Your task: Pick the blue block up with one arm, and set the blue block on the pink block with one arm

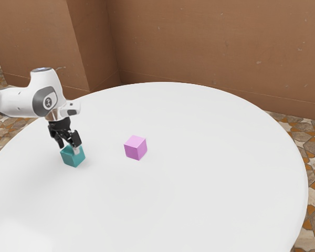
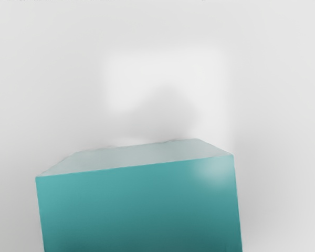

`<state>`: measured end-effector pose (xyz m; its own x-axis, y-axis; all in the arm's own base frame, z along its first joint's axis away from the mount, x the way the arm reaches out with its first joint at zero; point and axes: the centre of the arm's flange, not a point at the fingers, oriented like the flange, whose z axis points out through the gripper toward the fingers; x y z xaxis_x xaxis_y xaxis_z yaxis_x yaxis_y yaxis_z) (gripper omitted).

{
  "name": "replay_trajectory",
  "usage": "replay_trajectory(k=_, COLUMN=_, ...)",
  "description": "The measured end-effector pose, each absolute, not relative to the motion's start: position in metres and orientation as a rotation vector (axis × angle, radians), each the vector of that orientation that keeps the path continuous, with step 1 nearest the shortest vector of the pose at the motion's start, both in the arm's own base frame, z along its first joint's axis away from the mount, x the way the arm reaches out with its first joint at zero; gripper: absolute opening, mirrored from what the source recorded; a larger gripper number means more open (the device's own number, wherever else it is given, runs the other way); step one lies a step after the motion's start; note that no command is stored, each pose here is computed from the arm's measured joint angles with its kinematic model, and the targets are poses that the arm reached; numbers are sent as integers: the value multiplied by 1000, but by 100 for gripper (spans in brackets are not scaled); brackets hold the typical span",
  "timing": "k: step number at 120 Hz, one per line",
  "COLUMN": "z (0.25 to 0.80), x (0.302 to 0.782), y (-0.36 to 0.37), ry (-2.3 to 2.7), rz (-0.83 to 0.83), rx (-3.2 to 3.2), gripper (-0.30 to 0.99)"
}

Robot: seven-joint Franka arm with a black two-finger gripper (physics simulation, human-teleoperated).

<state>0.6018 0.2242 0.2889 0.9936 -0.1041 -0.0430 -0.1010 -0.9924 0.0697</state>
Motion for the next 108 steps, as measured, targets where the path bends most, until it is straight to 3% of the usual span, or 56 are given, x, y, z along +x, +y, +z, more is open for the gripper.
replay_trajectory(k=108, z=260, x=603, y=225, ry=-180, rz=-125, rx=3058, gripper=68)
